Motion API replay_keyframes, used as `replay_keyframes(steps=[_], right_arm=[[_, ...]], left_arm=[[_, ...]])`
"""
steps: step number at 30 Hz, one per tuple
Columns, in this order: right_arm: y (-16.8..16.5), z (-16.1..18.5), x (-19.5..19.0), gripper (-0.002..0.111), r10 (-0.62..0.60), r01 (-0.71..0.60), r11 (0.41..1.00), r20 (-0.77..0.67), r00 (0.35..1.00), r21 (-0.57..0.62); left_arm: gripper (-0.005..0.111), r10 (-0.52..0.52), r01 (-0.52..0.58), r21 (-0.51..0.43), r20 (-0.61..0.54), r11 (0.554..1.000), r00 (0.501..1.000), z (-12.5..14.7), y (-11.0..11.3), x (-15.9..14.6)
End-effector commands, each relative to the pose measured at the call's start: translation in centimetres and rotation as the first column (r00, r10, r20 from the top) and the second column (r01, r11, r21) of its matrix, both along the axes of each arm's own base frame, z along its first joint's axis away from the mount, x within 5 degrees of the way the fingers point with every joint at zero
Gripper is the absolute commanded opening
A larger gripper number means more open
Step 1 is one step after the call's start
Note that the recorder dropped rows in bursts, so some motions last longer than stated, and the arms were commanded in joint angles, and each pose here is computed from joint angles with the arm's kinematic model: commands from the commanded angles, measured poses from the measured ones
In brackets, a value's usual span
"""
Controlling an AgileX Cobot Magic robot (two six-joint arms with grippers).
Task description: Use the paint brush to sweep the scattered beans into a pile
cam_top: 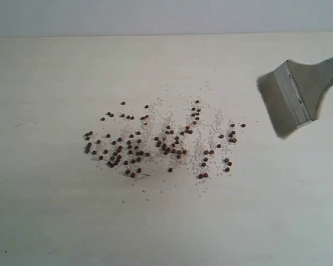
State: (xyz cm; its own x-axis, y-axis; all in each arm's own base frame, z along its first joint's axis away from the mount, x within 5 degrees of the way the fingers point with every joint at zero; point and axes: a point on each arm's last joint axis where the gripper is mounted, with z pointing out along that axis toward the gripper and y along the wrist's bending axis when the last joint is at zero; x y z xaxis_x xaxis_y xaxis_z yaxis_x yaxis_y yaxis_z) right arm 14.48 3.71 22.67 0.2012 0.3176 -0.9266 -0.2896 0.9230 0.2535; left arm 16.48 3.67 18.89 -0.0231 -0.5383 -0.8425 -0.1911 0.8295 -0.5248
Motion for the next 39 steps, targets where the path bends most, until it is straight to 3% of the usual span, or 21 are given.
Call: replay_keyframes(steps=[1, 12, 24, 32, 39], right_arm=[[0.0, 0.0, -0.1, 0.0, 0.008, -0.008, 1.0, 0.007, 1.0, -0.001], [0.2, 0.0, -0.1, 0.0, 0.024, -0.024, 1.0, 0.008, 1.0, -0.011], [0.2, 0.0, -0.1, 0.0, 0.024, -0.024, 1.0, 0.008, 1.0, -0.011], [0.3, 0.0, -0.1, 0.0, 0.043, -0.043, 0.999, 0.002, 0.999, 0.005], [0.3, 0.0, -0.1, 0.0, 0.045, -0.045, 0.999, 0.003, 0.999, 0.003]], left_arm=[[0.0, 0.004, -0.004, 0.008, 0.023, 1.0, 1.0, 0.5, -0.2, -0.4], [0.0, -0.196, 0.188, 0.059, 0.195, 0.98, 0.961, 3.4, -3.6, -1.6], [0.0, -0.304, 0.285, 0.105, 0.347, 0.953, 0.887, 5.7, -5.2, -3.6], [0.0, -0.32, 0.283, 0.151, 0.505, 0.947, 0.802, 7.8, -5.4, -6.1], [0.0, -0.318, 0.269, 0.171, 0.574, 0.948, 0.755, 8.7, -5.3, -7.4]])
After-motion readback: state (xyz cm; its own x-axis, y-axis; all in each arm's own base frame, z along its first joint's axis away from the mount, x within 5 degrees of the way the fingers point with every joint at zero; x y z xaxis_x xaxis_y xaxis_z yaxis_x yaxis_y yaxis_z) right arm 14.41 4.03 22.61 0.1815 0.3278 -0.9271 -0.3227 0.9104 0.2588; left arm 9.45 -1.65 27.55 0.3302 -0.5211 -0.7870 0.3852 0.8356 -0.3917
